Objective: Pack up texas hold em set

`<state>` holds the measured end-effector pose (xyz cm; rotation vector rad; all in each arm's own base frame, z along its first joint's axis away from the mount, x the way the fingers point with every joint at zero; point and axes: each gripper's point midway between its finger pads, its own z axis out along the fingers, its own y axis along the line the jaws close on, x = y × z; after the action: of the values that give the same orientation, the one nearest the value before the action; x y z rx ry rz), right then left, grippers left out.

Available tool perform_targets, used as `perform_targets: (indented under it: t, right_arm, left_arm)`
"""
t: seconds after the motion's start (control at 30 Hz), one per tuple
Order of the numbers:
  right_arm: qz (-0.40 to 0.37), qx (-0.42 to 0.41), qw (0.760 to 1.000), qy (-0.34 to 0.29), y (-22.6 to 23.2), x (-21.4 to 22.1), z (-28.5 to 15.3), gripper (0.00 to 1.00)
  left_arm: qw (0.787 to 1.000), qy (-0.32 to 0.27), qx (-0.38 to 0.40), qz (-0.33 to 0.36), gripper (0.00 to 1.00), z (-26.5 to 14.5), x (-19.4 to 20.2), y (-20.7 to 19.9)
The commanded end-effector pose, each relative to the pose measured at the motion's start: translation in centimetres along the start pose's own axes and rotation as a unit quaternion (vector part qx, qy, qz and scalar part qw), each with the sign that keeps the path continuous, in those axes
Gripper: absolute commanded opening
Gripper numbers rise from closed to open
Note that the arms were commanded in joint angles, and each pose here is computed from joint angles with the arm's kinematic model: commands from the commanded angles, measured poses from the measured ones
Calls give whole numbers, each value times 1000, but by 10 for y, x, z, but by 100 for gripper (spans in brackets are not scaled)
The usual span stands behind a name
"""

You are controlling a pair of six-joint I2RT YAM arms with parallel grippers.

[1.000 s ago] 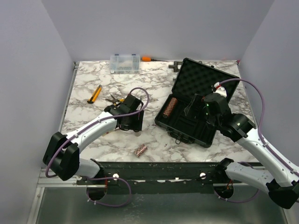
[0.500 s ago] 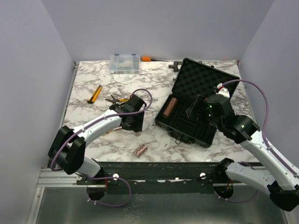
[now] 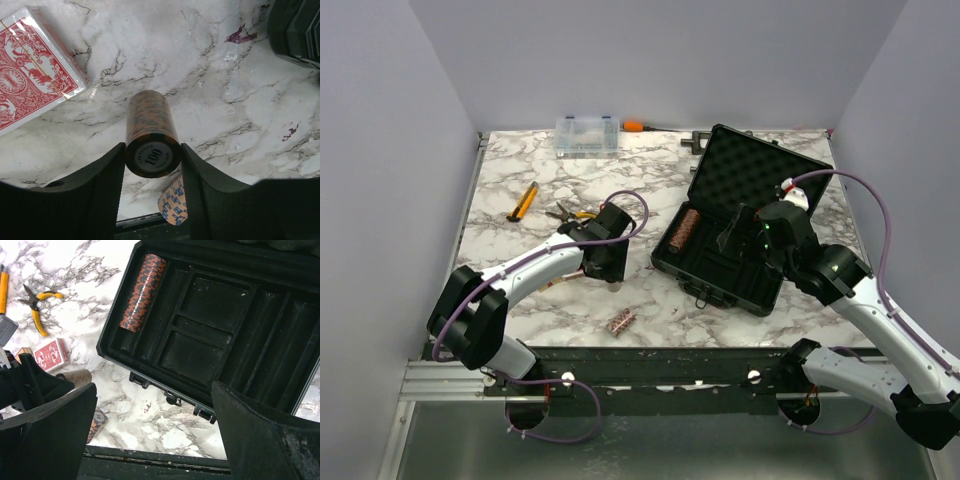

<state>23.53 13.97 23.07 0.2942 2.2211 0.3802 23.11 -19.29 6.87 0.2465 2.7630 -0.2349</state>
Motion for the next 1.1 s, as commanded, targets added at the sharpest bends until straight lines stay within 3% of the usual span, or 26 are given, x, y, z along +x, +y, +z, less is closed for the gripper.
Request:
perform_targets:
  t: [0.0, 0.07, 0.13, 0.47, 0.67, 0.83, 1.07]
  right_arm:
    - [10, -8, 1000, -6, 4, -5, -2, 100]
    - [10, -7, 1000, -9, 4, -6, -3, 100]
    - [8, -6, 1000, -10, 3, -7, -4, 100]
    - [15, -16, 1000, -10, 9, -9, -4, 100]
    - [25, -44, 999, -6, 22, -9, -1, 100]
    - [-32, -112, 993, 0, 43, -6, -4, 100]
    - [-166, -268, 948, 45, 84, 19, -20, 98]
  left_arm:
    - [1000, -3, 2, 2, 37, 0, -3, -3]
    - [1000, -6, 10, 6, 15, -1, -4, -6]
    - [1000, -10, 17, 8, 0, -3, -6, -8]
    - [997, -45, 54, -9, 0, -35, -6, -14]
    - [989, -84, 121, -4, 0, -73, -7, -28]
    - [978, -106, 176, 29, 0, -107, -8, -42]
    - [972, -100, 208, 51, 0, -144, -3, -49]
